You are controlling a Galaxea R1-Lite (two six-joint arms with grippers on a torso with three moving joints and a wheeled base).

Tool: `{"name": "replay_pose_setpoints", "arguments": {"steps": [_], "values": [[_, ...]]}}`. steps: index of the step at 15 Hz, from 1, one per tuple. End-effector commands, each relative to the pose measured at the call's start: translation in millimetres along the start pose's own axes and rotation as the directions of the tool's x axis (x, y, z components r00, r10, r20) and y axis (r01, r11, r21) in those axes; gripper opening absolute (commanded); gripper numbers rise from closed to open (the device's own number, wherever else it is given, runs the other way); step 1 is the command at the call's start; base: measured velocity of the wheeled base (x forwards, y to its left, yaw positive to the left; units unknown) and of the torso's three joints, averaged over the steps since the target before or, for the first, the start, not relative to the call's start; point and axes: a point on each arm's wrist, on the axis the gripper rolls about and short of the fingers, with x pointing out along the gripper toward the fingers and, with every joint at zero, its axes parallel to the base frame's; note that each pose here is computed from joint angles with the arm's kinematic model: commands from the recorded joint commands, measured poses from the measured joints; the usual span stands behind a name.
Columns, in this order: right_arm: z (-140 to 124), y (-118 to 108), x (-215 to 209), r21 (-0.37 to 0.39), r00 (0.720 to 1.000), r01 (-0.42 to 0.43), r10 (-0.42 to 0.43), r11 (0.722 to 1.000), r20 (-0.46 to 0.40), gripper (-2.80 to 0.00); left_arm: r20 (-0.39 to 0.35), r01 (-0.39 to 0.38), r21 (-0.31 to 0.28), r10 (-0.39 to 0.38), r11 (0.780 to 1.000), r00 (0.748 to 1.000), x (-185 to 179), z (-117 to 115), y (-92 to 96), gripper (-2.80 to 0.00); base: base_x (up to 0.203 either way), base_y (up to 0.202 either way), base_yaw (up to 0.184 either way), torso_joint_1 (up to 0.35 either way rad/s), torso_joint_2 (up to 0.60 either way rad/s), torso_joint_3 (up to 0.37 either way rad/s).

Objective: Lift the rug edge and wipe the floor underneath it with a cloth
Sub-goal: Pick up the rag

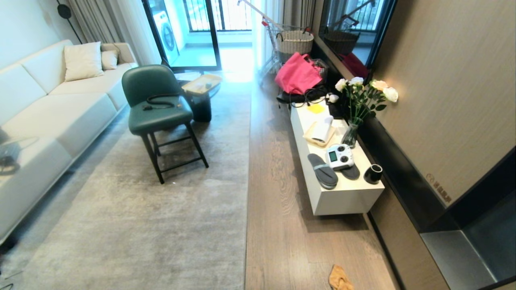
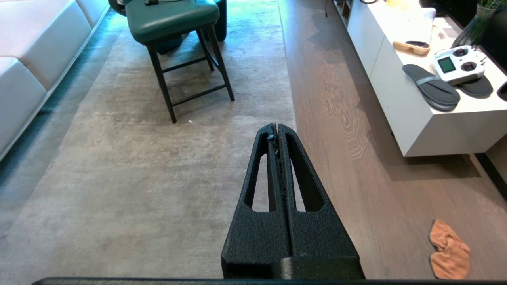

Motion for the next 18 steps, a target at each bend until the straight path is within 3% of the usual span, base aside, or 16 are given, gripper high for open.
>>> {"name": "replay_pose_setpoints", "arguments": {"steps": [1, 18], "values": [[0.0, 0.0, 0.1, -0.001, 1.0, -0.001, 0.001, 1.0, -0.001, -2.8, 0.0, 0.0, 0.001, 0.0, 1.0, 1.0, 0.0, 0.0, 0.0, -2.8, 0.0, 0.0, 0.0, 0.0, 0.0, 0.0], [0.0, 0.0, 0.1, -0.001, 1.0, -0.001, 0.001, 1.0, -0.001, -2.8, 0.0, 0.0, 0.001, 0.0, 1.0, 1.0, 0.0, 0.0, 0.0, -2.8, 0.0, 0.0, 0.0, 0.0, 0.0, 0.0]]}}
